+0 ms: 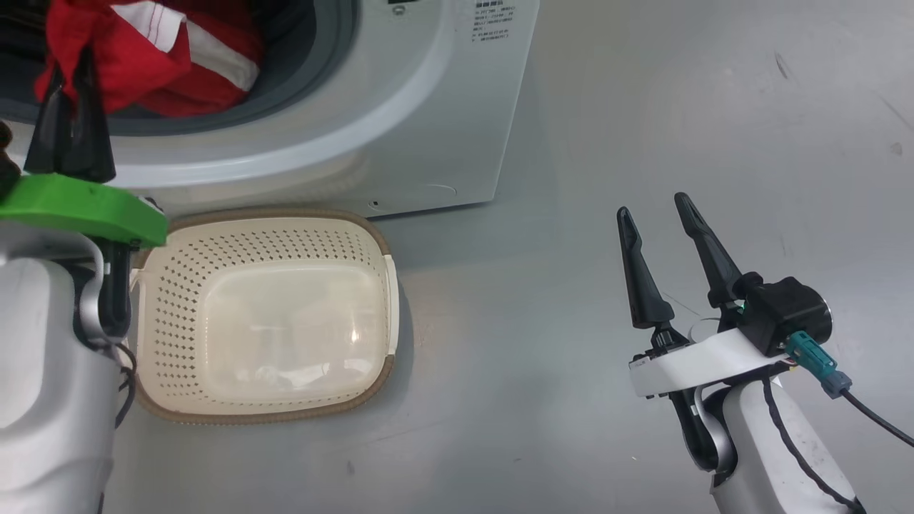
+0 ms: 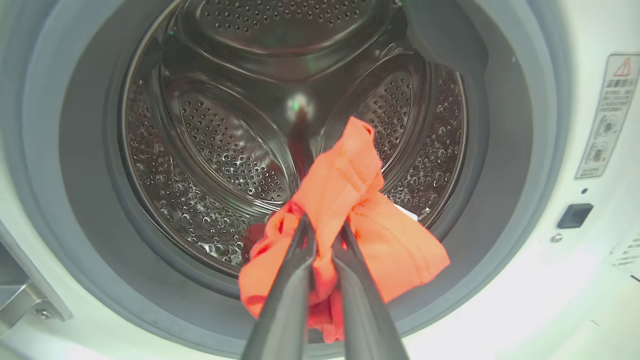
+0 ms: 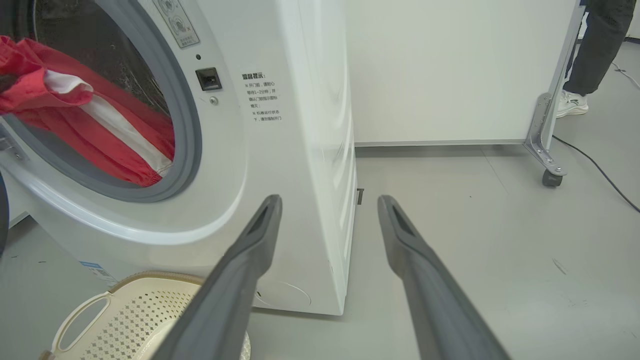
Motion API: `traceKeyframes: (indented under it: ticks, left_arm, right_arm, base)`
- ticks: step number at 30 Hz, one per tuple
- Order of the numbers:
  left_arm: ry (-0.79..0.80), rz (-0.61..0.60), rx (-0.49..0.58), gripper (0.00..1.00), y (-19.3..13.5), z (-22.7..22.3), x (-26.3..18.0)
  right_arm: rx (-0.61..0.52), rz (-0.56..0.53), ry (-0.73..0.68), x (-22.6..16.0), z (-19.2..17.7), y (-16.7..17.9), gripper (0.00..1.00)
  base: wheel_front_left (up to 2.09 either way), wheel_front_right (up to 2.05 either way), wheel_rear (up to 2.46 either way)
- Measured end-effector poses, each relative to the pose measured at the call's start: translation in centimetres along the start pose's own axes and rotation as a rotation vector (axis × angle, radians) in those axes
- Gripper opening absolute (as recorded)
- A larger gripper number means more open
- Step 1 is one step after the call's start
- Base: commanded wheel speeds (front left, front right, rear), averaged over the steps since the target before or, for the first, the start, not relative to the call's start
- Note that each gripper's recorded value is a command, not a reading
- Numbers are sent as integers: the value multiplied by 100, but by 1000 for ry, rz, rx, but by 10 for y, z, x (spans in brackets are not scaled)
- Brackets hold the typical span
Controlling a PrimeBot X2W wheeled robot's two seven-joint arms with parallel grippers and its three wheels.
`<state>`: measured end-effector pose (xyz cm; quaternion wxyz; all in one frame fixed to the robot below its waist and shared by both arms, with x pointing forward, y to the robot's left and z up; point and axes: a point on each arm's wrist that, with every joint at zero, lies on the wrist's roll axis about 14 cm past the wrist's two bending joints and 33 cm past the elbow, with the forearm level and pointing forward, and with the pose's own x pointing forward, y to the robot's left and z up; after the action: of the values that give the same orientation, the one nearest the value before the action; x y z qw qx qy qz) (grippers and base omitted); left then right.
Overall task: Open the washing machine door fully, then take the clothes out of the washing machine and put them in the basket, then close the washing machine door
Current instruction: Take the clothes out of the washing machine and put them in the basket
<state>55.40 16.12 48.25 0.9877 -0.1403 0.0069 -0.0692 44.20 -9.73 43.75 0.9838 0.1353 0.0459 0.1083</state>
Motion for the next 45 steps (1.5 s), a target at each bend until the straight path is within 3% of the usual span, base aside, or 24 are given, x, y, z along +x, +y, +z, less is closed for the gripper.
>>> traceKeyframes:
  ticks: [7,26,45]
  left_arm:
    - [-75,25,36,0,-5,17,-26]
    - [-195,95,-2,0,-25,54,-95]
    - [8,189,-60,0,-15,-24,-133]
  right_arm:
    - [-20,12,-25,-12,12,7,100]
    - [-27,32,-49,-51,26,26,100]
    - [-23,56,-27,-46,17,32,100]
  base:
    - [0,0,0]
    - [0,0,0]
    - [0,0,0]
